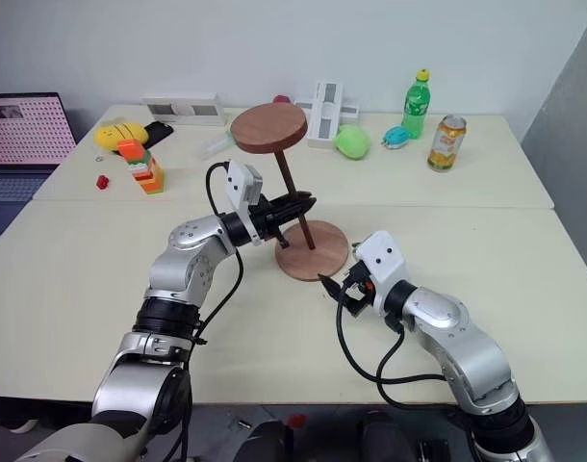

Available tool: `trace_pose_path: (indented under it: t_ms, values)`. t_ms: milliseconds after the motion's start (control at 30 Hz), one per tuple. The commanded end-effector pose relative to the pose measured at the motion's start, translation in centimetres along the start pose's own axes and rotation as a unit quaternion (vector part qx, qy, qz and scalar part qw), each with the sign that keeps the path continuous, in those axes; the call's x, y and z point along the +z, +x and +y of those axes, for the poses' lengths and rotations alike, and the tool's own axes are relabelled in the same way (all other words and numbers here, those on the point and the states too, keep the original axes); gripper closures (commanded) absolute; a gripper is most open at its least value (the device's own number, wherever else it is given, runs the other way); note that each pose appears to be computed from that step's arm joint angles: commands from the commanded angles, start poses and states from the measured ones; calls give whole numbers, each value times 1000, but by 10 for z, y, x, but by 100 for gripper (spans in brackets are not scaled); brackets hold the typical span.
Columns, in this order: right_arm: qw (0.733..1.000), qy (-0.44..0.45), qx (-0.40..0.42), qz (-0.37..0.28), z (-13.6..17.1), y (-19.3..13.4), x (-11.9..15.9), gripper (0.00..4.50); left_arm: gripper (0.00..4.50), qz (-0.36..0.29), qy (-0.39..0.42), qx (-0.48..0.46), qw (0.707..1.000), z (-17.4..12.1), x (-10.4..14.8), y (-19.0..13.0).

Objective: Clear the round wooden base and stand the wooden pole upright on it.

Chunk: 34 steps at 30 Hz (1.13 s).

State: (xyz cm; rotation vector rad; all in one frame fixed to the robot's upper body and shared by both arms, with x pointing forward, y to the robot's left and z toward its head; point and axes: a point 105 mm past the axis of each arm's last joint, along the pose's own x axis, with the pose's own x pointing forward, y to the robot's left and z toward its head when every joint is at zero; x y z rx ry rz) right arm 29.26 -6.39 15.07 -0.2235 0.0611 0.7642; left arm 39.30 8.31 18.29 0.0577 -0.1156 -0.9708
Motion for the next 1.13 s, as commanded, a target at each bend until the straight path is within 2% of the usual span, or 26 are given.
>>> trace_pose_path:
  t_ms: [33,67,300,433,467,500,600,667,733,900,1067,1133]
  values:
    - [999,-19,-3,-28,-2,-5,17,0,351,43,-30,-16,998,-7,-24,-2]
    - [999,-18,-3,-28,-2,-5,17,0,340,41,-31,-21,998,-8,-22,-2]
    - [1000,-9,-3,-28,-2,-3,14,0,180,46,-48,-69,995,-22,-1,-9]
    - [1000,-8,0,-29,-3,-1,15,0,92,78,-41,-46,995,-12,-4,-24]
    - [1000,-8,1,-29,-3,0,15,0,84,83,-38,-40,995,-9,-5,-27]
    - [1000,-9,2,-30,-3,0,16,0,53,92,-36,-36,994,-7,-7,-32]
    - [999,-9,6,-31,-3,1,17,0,7,110,-34,-30,993,-3,-10,-41]
    - [999,-11,10,-30,-3,1,17,0,7,137,-27,-30,990,-1,-13,-58]
    - [999,-20,24,-25,-4,-4,17,0,7,187,-8,-36,982,4,-13,-89]
    - [997,-43,55,-7,-14,-22,20,0,7,270,15,-36,962,13,-1,-141]
    - [996,-47,79,11,-32,-38,20,0,7,306,42,24,951,38,10,-185]
    - [996,-41,83,15,-37,-38,19,0,7,302,52,51,951,46,10,-189]
